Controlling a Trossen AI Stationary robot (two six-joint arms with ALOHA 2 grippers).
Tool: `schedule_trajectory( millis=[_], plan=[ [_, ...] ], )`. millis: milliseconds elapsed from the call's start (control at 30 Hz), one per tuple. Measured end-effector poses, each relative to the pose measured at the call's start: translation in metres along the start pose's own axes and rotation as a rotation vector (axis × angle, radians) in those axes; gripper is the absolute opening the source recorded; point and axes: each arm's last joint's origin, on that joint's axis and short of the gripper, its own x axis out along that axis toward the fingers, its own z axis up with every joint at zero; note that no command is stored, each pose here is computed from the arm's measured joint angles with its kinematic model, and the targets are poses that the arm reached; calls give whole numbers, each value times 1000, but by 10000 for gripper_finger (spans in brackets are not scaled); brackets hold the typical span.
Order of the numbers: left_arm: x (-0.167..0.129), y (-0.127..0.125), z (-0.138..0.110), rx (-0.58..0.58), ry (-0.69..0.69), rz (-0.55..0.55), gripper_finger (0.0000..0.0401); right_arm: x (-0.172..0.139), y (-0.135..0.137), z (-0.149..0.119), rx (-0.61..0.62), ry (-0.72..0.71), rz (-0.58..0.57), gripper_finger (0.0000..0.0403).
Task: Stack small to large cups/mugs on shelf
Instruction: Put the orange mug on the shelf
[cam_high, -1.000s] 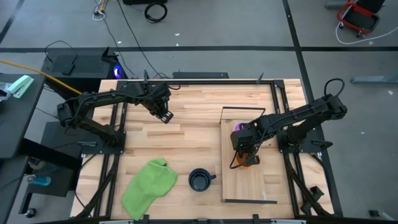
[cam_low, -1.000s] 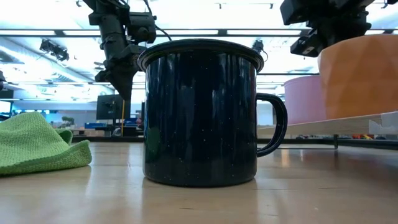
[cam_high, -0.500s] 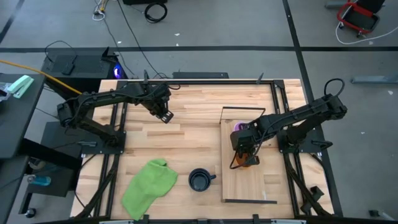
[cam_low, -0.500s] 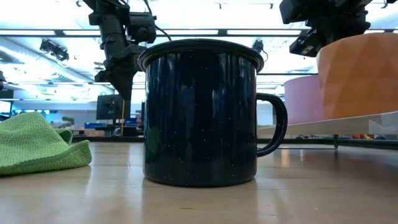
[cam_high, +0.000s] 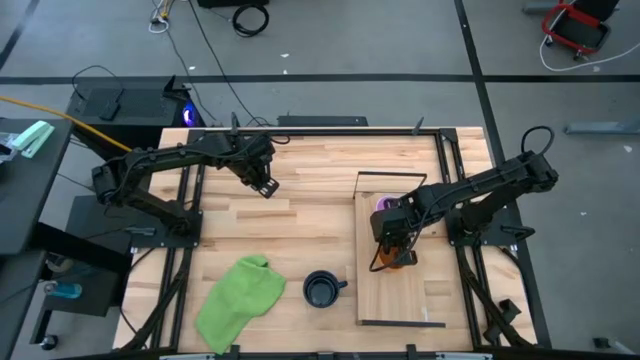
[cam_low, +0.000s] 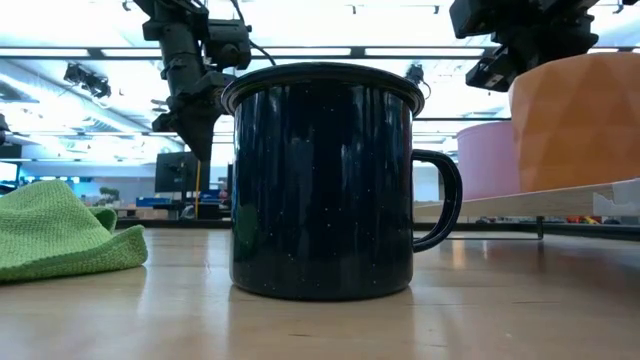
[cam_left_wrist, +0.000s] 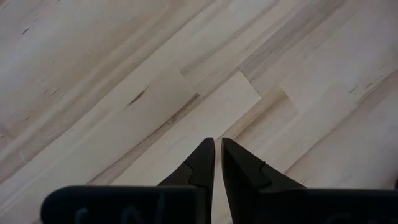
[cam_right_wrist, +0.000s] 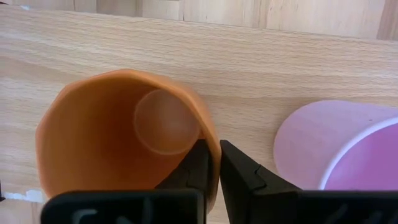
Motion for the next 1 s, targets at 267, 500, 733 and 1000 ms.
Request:
schedule_trajectory(
  millis=[267, 500, 733, 1000],
  plan=[
    [0, 0, 0, 1, 0, 0, 37, 0, 0, 1, 0, -6, 1, 44],
    [0, 0, 0, 1, 0, 0, 37, 0, 0, 2, -1, -20, 3, 46],
    [0, 0, 0, 1, 0, 0, 38, 0, 0, 2, -42, -20, 2, 48],
    [0, 0, 0, -5, 0, 0, 39, 0, 0, 2, -69, -21, 0, 48]
  ],
)
